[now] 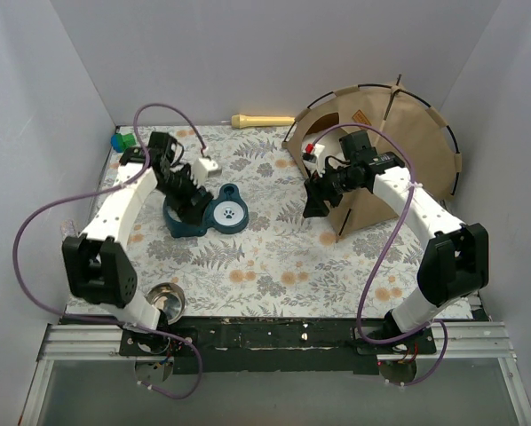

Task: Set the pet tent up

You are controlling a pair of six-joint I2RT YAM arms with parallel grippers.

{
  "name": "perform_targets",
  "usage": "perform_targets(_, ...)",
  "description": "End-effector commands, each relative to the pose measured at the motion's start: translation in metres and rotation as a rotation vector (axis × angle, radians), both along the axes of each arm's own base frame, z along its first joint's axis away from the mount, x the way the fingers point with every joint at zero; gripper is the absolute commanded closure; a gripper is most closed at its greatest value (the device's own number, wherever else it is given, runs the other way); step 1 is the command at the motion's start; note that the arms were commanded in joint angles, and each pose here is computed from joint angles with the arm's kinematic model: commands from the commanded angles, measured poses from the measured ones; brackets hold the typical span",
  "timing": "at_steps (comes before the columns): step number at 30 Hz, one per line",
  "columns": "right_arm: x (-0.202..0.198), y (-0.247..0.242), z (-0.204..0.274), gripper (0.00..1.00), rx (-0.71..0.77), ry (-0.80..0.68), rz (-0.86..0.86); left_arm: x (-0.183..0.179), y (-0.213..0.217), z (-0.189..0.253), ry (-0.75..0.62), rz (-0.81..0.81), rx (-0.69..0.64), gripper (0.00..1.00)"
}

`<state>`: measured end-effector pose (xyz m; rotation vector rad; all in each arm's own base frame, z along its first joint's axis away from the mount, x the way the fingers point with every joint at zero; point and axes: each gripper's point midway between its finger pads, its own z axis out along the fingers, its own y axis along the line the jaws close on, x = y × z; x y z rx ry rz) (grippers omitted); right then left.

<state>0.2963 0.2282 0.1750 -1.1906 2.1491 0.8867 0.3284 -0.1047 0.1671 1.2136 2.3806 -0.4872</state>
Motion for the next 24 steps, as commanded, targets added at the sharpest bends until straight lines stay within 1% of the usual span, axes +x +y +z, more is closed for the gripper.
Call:
perform_targets(1, -0.002, 0.012, 0.011, 0.28, 0.049, -0.01, 0.035, -0.105, 0.054, -0.025, 0.081, -0.267, 0.242, 0.15)
perform_targets(4, -0.006, 0.015, 0.01, 0.28, 0.045, -0.012, 0.044, -0.139, 0.07, -0.043, 0.089, -0.366, 0.31, 0.15)
perform_targets(8, -0.015, 0.019, 0.007, 0.28, 0.043, -0.006, 0.059, -0.164, 0.075, -0.062, 0.115, -0.458, 0.309, 0.16)
perform_targets(12, -0.019, 0.02, 0.008, 0.28, 0.038, -0.013, 0.068, -0.172, 0.065, -0.076, 0.19, -0.469, 0.245, 0.17)
perform_targets(14, -0.019, 0.021, 0.01, 0.28, 0.037, -0.013, 0.066, -0.174, 0.062, -0.085, 0.226, -0.471, 0.222, 0.1)
perform_targets(17, -0.019, 0.02, 0.011, 0.28, 0.028, -0.017, 0.061, -0.169, 0.062, -0.098, 0.218, -0.466, 0.23, 0.08)
perform_targets(20, -0.021, 0.019, 0.01, 0.28, 0.025, -0.013, 0.062, -0.175, 0.069, -0.114, 0.224, -0.526, 0.256, 0.11)
perform_targets(23, -0.021, 0.018, 0.009, 0.28, 0.022, -0.014, 0.058, -0.186, 0.079, -0.129, 0.245, -0.586, 0.29, 0.17)
perform_targets(24, -0.021, 0.018, 0.009, 0.28, 0.021, -0.016, 0.057, -0.187, 0.082, -0.134, 0.248, -0.597, 0.306, 0.22)
